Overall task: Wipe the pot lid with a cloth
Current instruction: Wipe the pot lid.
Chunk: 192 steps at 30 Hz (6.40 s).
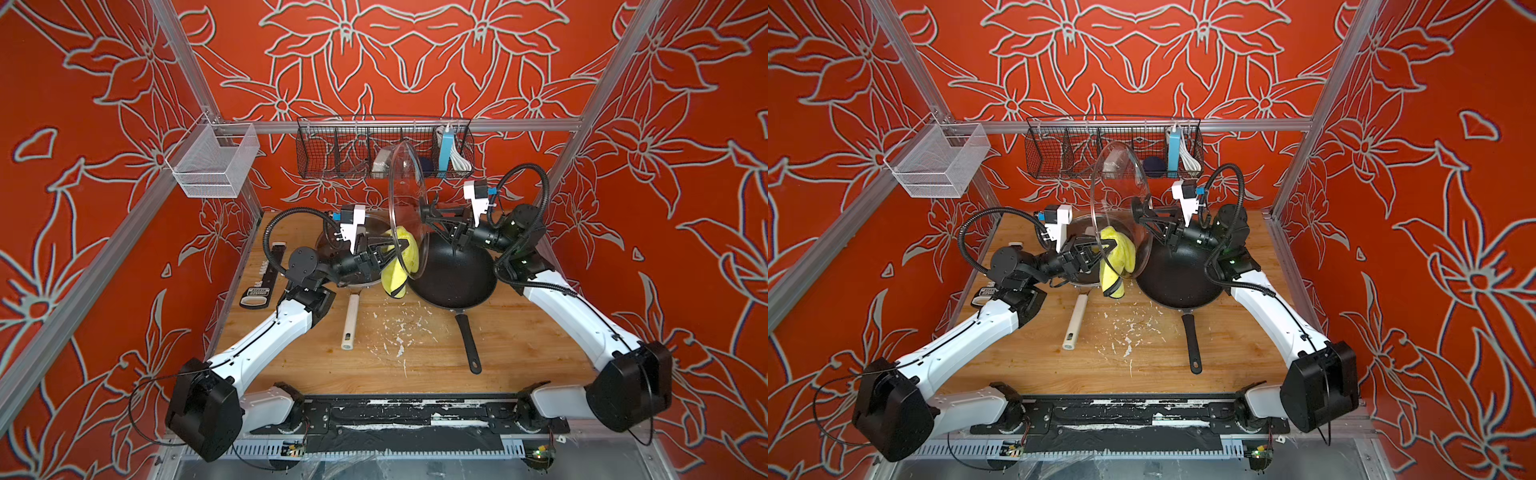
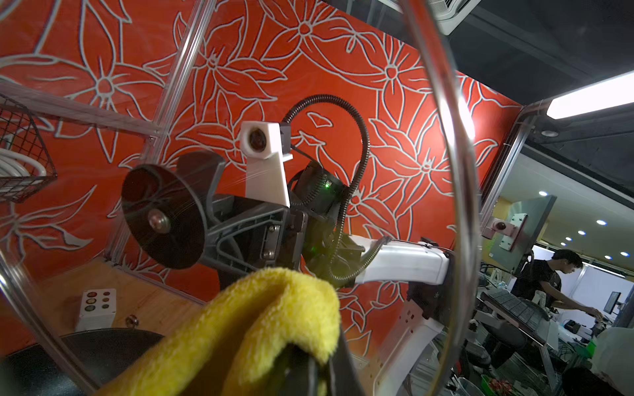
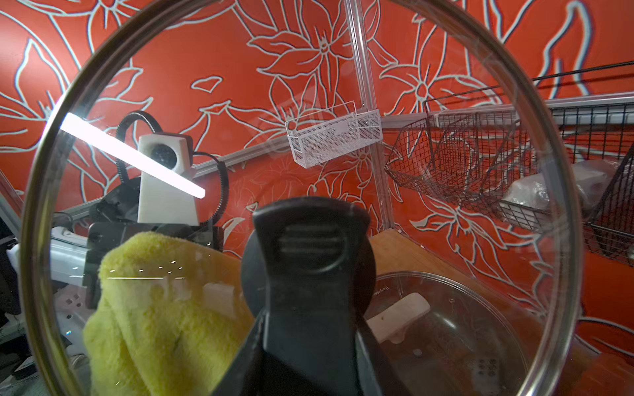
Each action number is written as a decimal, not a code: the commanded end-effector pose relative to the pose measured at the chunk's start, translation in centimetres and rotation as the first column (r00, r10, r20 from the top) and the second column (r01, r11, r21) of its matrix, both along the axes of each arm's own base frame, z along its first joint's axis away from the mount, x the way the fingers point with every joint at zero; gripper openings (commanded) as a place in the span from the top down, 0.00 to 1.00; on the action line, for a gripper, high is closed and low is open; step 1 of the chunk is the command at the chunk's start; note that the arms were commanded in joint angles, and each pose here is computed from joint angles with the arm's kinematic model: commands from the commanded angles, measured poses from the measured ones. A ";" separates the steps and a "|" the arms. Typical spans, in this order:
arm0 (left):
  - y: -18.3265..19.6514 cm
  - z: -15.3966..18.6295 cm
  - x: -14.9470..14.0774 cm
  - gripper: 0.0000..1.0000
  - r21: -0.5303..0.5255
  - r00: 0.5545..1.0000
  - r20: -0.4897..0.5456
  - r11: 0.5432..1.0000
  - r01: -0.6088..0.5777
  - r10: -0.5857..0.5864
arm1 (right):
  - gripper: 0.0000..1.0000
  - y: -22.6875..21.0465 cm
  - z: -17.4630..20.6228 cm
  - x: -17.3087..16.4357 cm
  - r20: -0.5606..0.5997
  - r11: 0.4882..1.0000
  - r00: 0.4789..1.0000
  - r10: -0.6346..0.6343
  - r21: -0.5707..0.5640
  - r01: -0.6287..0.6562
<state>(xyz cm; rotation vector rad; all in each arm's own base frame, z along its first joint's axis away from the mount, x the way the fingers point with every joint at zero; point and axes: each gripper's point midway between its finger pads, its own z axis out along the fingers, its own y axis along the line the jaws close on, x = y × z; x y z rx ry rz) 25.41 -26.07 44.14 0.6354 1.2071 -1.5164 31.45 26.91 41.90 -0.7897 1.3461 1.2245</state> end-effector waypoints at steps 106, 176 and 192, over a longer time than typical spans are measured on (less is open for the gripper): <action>1.9 0.7 -4.2 1.00 -0.031 0.992 -0.102 0.997 0.068 -0.071 | 1.00 2.1 4.2 -5.1 0.220 0.991 0.969 0.116 0.044 -0.129; -1.3 -1.4 0.2 1.00 -0.162 0.931 -0.250 0.959 0.232 -0.267 | 1.00 2.4 6.7 -4.0 0.247 0.979 0.959 0.140 0.109 -0.171; 2.8 4.9 -2.4 1.00 -0.207 0.979 -0.103 0.966 0.155 -0.179 | 1.00 2.7 4.2 -4.2 0.188 0.978 0.967 0.171 0.089 -0.190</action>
